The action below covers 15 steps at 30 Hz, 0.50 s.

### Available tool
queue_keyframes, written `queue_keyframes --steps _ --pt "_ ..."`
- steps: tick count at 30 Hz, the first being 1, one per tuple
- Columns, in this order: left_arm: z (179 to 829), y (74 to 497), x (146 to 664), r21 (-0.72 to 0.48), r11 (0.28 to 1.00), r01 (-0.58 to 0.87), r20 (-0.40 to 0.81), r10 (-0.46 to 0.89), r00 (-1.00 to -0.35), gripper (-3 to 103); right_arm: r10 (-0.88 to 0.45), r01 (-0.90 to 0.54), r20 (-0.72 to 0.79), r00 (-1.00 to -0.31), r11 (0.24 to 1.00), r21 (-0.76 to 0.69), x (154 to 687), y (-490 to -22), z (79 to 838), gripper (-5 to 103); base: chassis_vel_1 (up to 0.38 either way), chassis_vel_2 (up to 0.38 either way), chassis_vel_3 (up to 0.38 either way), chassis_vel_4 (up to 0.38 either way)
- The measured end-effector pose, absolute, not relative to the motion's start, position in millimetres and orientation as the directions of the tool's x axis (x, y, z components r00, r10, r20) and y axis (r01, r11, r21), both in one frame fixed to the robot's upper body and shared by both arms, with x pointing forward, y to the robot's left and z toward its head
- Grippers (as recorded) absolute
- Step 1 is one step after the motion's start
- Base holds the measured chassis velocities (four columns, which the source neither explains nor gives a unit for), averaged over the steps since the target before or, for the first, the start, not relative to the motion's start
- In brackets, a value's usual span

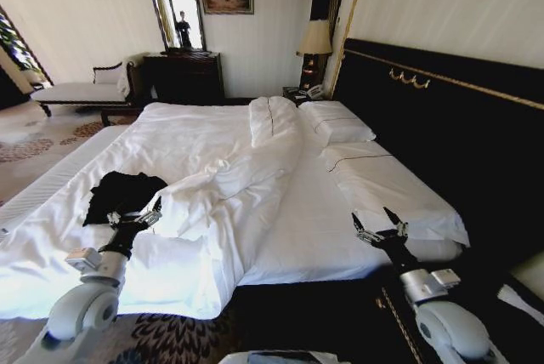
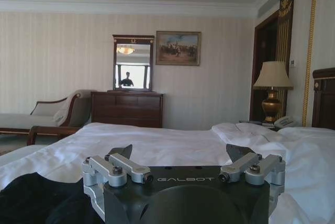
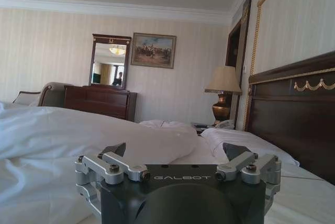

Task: Fold the clothes on the bed.

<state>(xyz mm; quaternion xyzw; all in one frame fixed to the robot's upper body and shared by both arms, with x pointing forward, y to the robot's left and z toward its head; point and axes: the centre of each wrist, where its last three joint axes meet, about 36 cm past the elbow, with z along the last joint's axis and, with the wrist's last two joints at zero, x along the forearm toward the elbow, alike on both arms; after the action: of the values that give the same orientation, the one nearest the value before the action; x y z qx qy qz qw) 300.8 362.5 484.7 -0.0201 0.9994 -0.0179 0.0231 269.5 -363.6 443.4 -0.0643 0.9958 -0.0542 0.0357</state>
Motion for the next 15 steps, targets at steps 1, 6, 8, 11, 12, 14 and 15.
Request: queue_keyframes --steps 1,6,8,11,12,14,15 --pt "484.6 362.3 300.8 -0.037 0.999 -0.039 -0.045 -0.041 -0.998 100 -0.132 -0.124 -0.064 -0.989 0.986 -0.112 269.5 -363.4 443.3 100 -0.106 0.117 0.119 -0.116" --pt "482.3 363.1 300.8 -0.038 0.998 -0.042 -0.042 -0.044 -0.998 100 -0.128 -0.121 -0.065 -0.990 0.986 -0.112 270.2 -362.7 442.8 100 -0.106 0.091 0.103 -0.107" --pt "482.1 363.2 300.6 -0.039 0.998 -0.042 -0.043 -0.043 -0.998 100 -0.126 -0.119 -0.066 -0.990 0.987 -0.112 270.4 -362.7 442.8 100 -0.093 0.077 0.078 -0.086" --pt "481.6 363.1 300.0 -0.042 0.998 -0.040 -0.043 -0.042 -0.998 100 -0.120 -0.112 -0.064 -0.991 0.987 -0.112 270.6 -363.3 441.8 100 -0.037 0.031 0.048 -0.045" --pt "481.6 363.1 300.0 -0.042 0.998 -0.040 -0.043 -0.042 -0.998 100 -0.119 -0.112 -0.064 -0.991 0.987 -0.112 270.4 -363.3 441.6 100 0.000 0.000 0.000 0.000" --pt "481.6 363.1 300.0 -0.043 0.998 -0.040 -0.043 -0.042 -0.998 100 -0.118 -0.111 -0.063 -0.991 0.988 -0.111 270.1 -363.2 441.2 100 0.000 0.000 0.000 0.000" --pt "481.6 363.1 300.1 -0.043 0.998 -0.041 -0.043 -0.043 -0.998 100 -0.117 -0.110 -0.062 -0.991 0.988 -0.112 269.7 -363.0 440.8 100 0.000 0.000 0.000 0.000"
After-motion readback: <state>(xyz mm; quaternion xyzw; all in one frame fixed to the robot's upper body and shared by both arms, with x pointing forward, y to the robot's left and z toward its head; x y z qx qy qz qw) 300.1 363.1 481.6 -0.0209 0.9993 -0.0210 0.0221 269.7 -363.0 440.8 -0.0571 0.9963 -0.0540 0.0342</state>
